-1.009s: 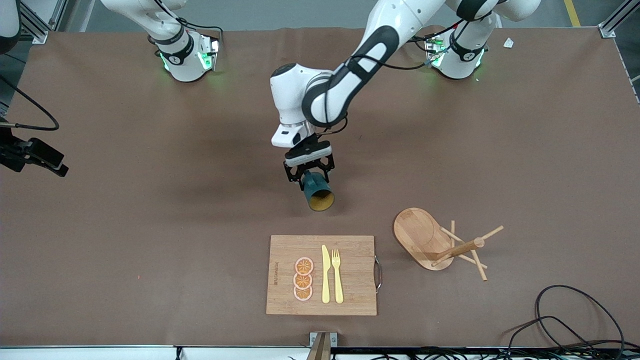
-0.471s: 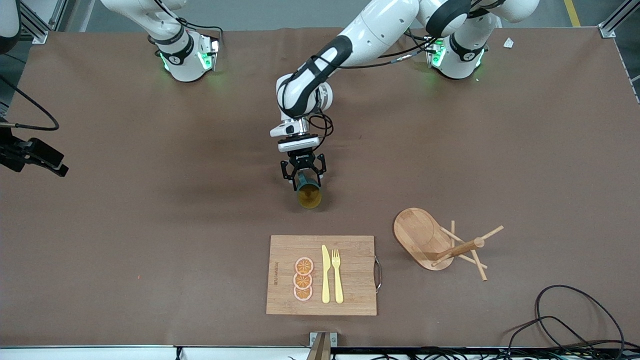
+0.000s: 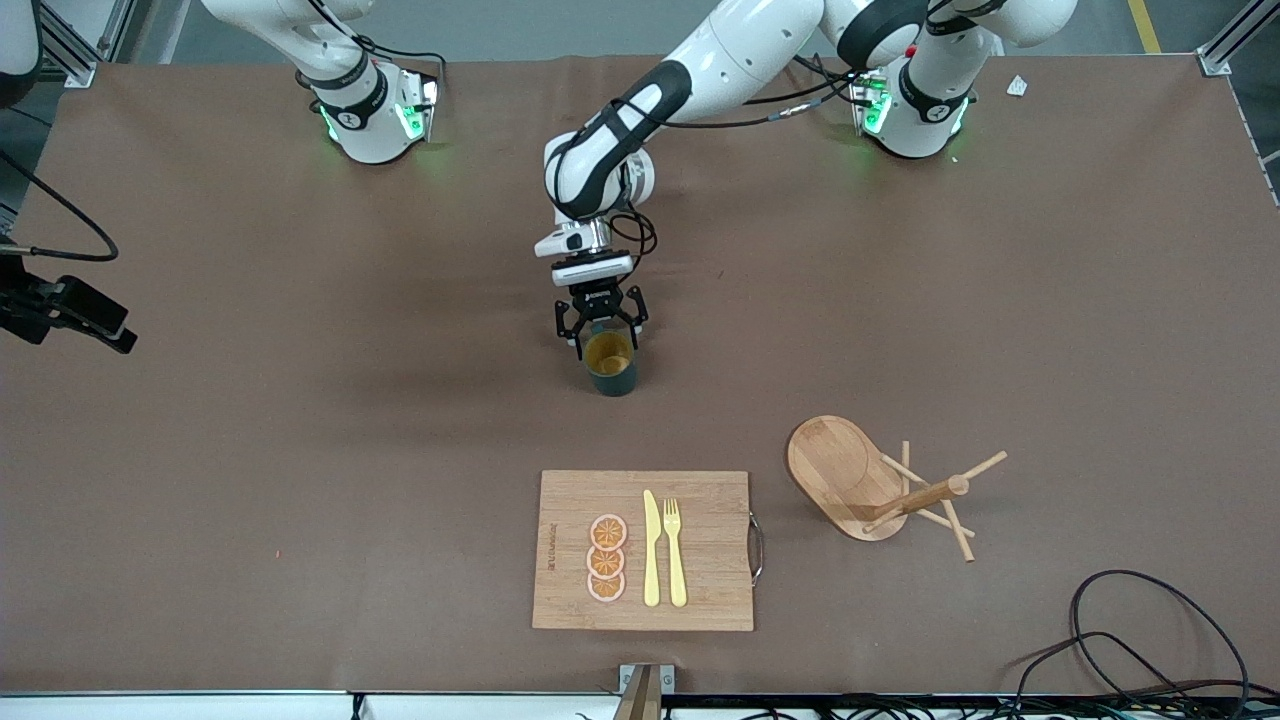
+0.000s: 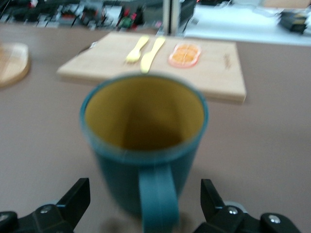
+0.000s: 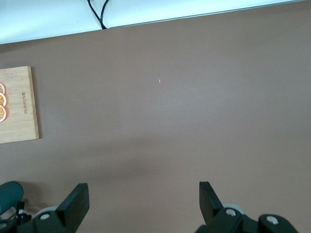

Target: Transfer cup from left to right arm and place

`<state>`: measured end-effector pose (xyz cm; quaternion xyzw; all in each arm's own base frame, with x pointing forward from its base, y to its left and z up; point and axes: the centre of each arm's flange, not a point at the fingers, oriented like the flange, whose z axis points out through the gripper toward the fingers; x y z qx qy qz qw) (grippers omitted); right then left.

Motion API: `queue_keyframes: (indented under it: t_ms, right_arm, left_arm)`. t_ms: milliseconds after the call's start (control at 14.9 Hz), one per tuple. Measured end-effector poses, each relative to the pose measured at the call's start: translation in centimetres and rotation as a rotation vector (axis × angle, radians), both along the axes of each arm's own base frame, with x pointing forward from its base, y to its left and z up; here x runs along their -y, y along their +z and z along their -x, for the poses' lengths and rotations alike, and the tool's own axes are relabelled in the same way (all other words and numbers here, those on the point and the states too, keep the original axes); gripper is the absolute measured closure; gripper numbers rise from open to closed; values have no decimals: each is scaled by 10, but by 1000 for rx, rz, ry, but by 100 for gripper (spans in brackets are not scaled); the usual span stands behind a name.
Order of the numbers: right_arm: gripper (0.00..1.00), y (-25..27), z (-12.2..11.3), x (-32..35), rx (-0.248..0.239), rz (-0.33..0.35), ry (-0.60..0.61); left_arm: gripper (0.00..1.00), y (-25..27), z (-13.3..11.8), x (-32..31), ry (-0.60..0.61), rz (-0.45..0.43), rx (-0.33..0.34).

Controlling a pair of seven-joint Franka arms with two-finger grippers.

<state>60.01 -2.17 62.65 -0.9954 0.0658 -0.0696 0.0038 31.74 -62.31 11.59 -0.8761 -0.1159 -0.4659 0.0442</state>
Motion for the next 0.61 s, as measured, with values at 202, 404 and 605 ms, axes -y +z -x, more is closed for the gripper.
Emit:
queue_keyframes:
  t_ms: [202,404,605]
  right_arm:
    - [0,0,0,0,0,0,0]
    - [0,0,0,0,-1,0,0]
    - [0,0,0,0,-1,0,0]
  left_arm:
    - [0,28,22,14,90,36,-70]
    - [0,89,36,21,180,-5,-156]
    - [0,181,39,23,221,22,-230]
